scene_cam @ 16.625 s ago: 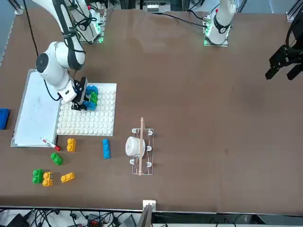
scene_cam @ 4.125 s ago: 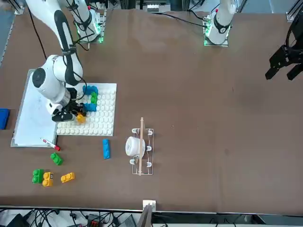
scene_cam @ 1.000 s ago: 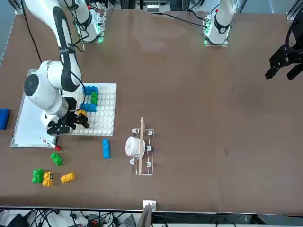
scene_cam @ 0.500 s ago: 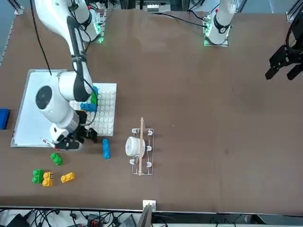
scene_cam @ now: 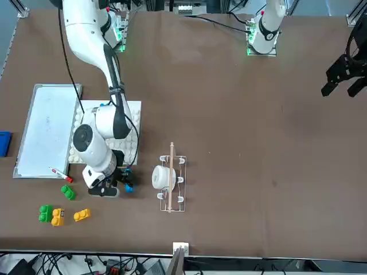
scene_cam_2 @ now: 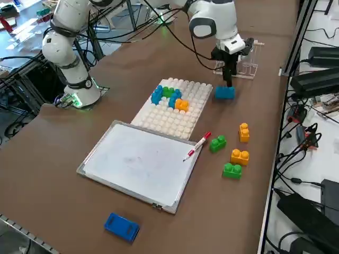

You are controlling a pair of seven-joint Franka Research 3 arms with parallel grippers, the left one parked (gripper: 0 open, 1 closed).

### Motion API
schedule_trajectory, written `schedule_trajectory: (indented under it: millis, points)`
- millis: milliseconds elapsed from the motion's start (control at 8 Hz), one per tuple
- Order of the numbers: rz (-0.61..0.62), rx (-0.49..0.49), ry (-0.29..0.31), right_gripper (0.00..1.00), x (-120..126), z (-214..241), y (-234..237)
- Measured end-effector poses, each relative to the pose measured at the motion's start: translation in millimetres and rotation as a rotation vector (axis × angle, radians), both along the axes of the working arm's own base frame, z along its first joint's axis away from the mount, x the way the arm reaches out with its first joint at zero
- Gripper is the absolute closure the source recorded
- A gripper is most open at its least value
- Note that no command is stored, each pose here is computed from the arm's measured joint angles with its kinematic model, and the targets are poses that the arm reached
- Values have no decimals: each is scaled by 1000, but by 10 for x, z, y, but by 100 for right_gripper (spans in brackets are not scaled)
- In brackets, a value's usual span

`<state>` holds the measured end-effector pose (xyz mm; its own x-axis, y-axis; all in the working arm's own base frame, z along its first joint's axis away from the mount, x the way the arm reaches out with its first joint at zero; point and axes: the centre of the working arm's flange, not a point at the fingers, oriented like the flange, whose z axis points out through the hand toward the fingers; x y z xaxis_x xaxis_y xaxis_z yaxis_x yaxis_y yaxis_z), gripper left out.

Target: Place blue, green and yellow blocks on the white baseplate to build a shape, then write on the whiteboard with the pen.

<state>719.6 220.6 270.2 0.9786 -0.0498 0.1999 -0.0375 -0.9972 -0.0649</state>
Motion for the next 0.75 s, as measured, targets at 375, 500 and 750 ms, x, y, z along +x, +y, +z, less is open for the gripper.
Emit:
schedule_trajectory:
  millis: [375, 500, 750]
  points:
    - [1, -21, 16, 0, -5, -268, -2]
    - [3, -24, 23, 0, -14, -327, 8]
    - [7, -27, 32, 1, -33, -392, 35]
